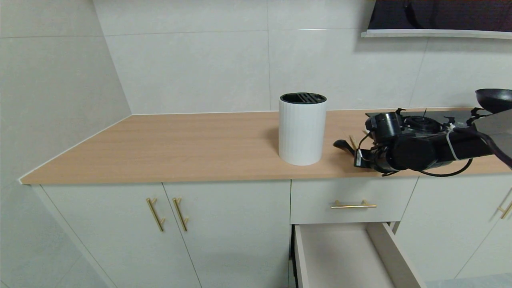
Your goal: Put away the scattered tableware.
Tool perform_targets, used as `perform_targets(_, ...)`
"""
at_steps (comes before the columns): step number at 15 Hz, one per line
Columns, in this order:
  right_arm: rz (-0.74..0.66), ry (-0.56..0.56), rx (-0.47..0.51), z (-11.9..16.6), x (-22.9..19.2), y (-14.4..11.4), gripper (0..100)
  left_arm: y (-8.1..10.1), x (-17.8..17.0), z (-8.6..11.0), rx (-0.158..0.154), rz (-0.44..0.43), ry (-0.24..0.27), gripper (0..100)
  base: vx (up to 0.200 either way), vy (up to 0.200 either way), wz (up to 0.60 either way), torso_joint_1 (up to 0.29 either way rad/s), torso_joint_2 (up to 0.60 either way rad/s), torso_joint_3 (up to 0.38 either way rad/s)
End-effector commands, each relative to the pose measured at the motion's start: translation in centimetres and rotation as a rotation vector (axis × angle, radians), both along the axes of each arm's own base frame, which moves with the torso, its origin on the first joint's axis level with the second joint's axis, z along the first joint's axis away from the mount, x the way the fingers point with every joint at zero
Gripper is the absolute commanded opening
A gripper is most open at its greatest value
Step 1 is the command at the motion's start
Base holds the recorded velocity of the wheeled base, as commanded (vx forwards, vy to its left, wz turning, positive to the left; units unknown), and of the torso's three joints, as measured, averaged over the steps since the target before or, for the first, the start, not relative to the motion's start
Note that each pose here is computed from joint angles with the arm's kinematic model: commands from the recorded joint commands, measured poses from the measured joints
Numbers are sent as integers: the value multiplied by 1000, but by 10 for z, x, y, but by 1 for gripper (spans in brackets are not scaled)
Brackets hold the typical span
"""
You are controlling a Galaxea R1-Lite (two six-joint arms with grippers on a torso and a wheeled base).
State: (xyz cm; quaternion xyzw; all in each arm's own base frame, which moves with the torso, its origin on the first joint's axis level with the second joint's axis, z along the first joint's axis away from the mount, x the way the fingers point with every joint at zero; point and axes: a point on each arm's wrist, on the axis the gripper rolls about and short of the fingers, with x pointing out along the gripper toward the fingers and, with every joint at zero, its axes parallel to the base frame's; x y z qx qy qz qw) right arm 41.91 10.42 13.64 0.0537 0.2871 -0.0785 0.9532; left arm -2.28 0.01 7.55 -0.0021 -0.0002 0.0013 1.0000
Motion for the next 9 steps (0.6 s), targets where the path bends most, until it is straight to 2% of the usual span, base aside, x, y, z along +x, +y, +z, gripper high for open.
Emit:
perform_targets(1, -1, -4, 1, 2, -1, -1, 0, 0, 0, 0, 0, 1, 0, 100, 0, 0, 0, 0, 0, 0)
perform_targets(6, -5, -33, 12, 18, -9, -3, 0, 0, 0, 0, 0, 1, 0, 100, 0, 0, 0, 0, 0, 0)
perform_targets(8, 3, -51, 24, 41, -33, -5, 0, 0, 0, 0, 0, 1, 0, 100, 0, 0, 0, 0, 0, 0)
perform_targets(9, 16, -76, 46, 64, -59, -6, 0, 0, 0, 0, 0, 1, 0, 100, 0, 0, 0, 0, 0, 0)
